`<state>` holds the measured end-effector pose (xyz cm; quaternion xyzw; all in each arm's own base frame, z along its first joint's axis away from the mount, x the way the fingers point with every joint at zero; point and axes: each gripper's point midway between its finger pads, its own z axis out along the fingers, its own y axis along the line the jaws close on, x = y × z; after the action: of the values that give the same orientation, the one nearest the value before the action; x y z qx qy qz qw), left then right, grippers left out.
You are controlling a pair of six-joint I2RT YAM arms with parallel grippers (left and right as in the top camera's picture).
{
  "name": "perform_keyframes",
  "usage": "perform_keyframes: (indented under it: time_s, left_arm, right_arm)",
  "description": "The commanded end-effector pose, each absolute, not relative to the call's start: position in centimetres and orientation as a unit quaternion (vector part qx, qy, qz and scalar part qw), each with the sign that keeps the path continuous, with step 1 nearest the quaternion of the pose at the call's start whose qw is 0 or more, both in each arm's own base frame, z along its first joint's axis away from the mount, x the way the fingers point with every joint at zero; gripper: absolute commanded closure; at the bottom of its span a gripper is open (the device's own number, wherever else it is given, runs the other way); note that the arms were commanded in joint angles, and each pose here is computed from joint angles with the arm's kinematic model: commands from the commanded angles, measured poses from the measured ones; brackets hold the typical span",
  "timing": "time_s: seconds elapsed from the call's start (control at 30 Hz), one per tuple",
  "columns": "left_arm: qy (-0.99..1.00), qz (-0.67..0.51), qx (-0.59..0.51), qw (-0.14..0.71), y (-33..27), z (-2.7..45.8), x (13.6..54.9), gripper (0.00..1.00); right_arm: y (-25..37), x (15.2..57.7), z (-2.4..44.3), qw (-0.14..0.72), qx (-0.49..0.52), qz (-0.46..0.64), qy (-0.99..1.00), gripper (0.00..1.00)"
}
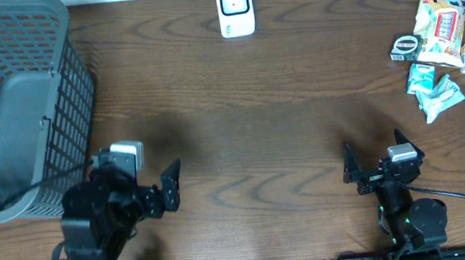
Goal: Scan the item barcode
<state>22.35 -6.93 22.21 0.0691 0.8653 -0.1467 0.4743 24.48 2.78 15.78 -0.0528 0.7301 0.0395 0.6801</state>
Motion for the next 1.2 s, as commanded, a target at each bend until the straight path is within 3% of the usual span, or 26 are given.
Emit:
perform_keyframes:
  time_s: [0.0,0.33,0.77,1.17]
  left_arm:
    - [0.862,-0.147,0.082,0.478,-6.9,22.2,21.4,0.02]
    - [0.88,-0.141,0.074,0.447,-6.5,20.2,20.5,0.02]
    - [0.841,-0.136,0.079,0.518,-5.9,20.3,18.7,0.02]
    - [0.821,-0.114,0.057,0.557,-4.7,19.0,20.0,0.02]
  right_arm:
    - [2.7,24.5,15.8,0.68,-0.049,0.041,0.73,0.01]
    - [2.7,24.5,15.8,0.68,-0.049,0.041,0.73,0.01]
    - [2.7,24.5,15.7,0.68,-0.049,0.041,0.73,0.01]
    - [2.7,24.5,15.8,0.68,-0.049,0.041,0.73,0.01]
